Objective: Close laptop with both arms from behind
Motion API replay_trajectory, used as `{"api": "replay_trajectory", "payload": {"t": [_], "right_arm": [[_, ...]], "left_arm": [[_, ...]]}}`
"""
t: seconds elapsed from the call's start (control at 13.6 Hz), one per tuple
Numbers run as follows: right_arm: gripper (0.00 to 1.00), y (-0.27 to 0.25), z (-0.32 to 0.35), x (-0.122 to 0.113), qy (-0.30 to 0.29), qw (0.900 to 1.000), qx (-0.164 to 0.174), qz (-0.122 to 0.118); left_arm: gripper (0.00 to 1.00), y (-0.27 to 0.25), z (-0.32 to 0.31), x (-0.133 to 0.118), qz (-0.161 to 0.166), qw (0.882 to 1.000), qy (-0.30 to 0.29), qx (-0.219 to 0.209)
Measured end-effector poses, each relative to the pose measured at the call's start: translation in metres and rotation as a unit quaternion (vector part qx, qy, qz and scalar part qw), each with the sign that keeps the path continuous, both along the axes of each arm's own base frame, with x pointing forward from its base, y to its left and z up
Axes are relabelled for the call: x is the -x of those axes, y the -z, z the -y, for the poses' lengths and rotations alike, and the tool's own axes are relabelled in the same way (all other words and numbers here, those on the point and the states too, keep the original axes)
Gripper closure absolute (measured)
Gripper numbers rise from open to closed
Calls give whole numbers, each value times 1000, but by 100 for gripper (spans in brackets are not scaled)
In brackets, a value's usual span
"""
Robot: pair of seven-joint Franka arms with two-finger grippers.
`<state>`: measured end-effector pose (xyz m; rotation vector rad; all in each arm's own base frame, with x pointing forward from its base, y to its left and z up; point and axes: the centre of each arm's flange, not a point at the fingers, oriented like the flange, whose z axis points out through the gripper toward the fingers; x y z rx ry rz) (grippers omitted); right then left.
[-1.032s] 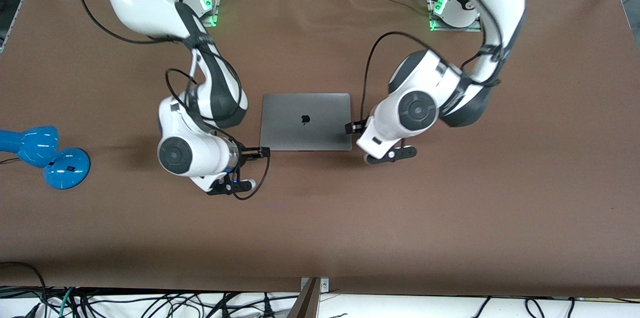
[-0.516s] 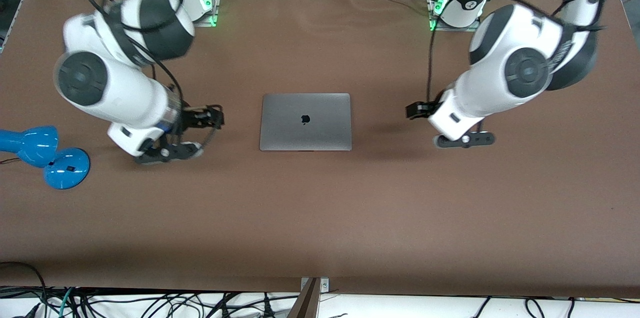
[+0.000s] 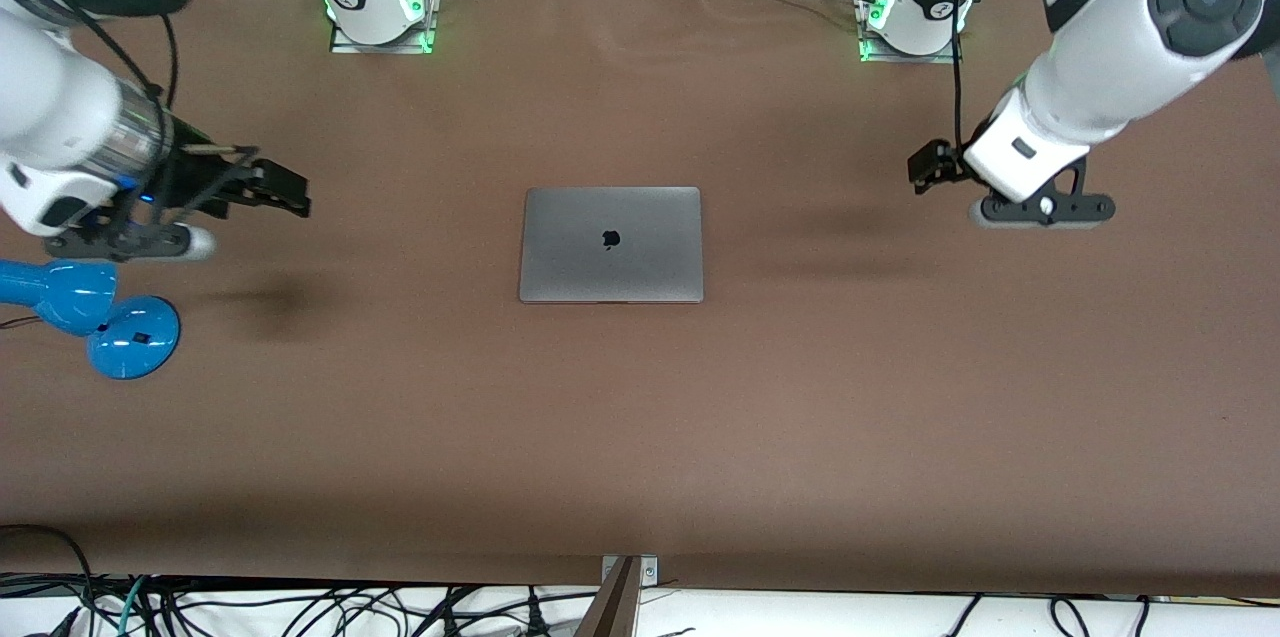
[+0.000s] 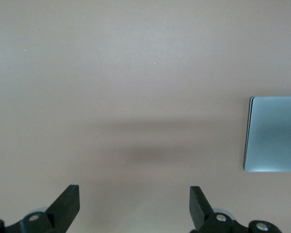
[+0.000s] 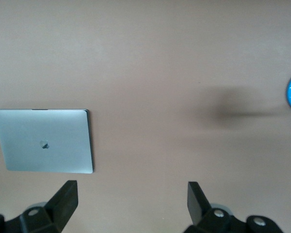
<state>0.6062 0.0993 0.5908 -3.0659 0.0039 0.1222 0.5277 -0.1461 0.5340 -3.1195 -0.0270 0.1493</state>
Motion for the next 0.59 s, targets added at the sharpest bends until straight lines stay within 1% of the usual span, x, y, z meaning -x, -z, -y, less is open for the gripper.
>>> {"api": "replay_trajectory", "payload": {"t": [0.15,0.22,0.29,0.44,0.59], "right_arm": [[0,-7,26,6,1,1000,3,4],[0,-9,39,9,6,1000,11,5],[0,-11,51,12,11,1000,23,6],[0,-14,69,21,-1,999,52,7],[0,-19,76,28,-12,998,62,9]], "left_arm": [[0,-10,-2,24,14,1000,6,-6],[0,-15,-8,32,19,1000,14,-5],[0,-20,-18,35,23,999,24,-2],[0,-26,-44,32,27,999,41,6],[0,-26,-53,30,26,998,48,8]]}}
